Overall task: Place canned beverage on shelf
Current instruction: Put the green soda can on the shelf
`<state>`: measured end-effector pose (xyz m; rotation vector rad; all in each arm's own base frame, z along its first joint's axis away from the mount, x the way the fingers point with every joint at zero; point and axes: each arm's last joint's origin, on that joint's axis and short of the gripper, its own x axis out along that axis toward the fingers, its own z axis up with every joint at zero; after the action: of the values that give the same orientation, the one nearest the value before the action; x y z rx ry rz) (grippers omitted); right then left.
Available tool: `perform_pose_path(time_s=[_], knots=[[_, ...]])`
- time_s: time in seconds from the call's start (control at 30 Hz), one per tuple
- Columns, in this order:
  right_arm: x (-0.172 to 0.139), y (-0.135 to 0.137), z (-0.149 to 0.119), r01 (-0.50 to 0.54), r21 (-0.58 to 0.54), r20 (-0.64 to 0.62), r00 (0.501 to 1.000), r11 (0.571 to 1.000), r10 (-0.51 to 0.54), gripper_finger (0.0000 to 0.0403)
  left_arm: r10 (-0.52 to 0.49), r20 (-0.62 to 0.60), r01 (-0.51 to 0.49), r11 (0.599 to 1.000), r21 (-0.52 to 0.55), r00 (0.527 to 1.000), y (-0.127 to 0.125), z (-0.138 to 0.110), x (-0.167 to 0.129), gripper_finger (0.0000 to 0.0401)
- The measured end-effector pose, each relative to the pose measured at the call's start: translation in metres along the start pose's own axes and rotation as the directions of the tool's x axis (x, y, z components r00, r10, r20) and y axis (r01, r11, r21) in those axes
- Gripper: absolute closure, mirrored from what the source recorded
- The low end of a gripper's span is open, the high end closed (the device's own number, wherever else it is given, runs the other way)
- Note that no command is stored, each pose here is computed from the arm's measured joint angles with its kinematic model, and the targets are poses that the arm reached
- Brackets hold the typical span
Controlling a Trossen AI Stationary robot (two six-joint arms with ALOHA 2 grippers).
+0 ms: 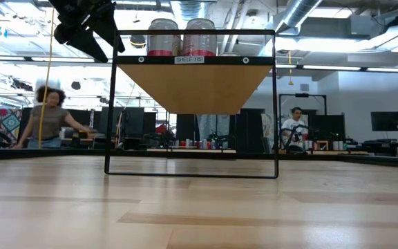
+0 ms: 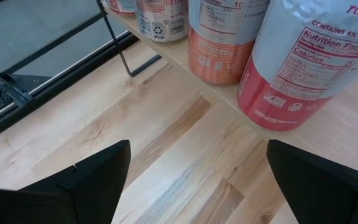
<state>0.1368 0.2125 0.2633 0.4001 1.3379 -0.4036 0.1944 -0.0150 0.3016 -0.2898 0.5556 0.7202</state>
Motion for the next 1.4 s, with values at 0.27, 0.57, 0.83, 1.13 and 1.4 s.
perform_pose_path(time_s=[0.27, 0.57, 0.83, 1.13, 1.4], knots=[[0.016, -0.004, -0.004, 0.024, -0.016, -0.011, 1.000, 1.000, -0.024, 0.0058, 0.003, 0.003, -0.003, 1.000, 0.000, 1.000, 0.000, 0.000, 0.000, 0.0038], [0.035, -0.002, 0.002, -0.033, -0.001, -0.088, 0.996, 0.999, 0.033, 0.0095, 0.014, 0.012, -0.014, 1.000, 0.001, 1.000, 0.000, 0.000, 0.000, 0.0038], [0.036, -0.002, 0.026, -0.067, -0.054, -0.155, 0.986, 0.996, 0.058, 0.0143, 0.017, 0.014, -0.018, 1.000, 0.023, 1.000, 0.001, 0.000, 0.000, 0.0038], [0.010, -0.013, 0.092, -0.096, -0.202, -0.128, 0.989, 0.975, 0.071, 0.0143, -0.003, -0.004, 0.003, 0.999, 0.043, 1.000, 0.000, 0.000, 0.000, 0.0038], [-0.020, -0.041, 0.153, -0.085, -0.327, -0.042, 0.996, 0.941, 0.075, 0.0143, -0.006, -0.006, 0.007, 0.999, 0.043, 1.000, 0.000, 0.000, 0.000, 0.0038]])
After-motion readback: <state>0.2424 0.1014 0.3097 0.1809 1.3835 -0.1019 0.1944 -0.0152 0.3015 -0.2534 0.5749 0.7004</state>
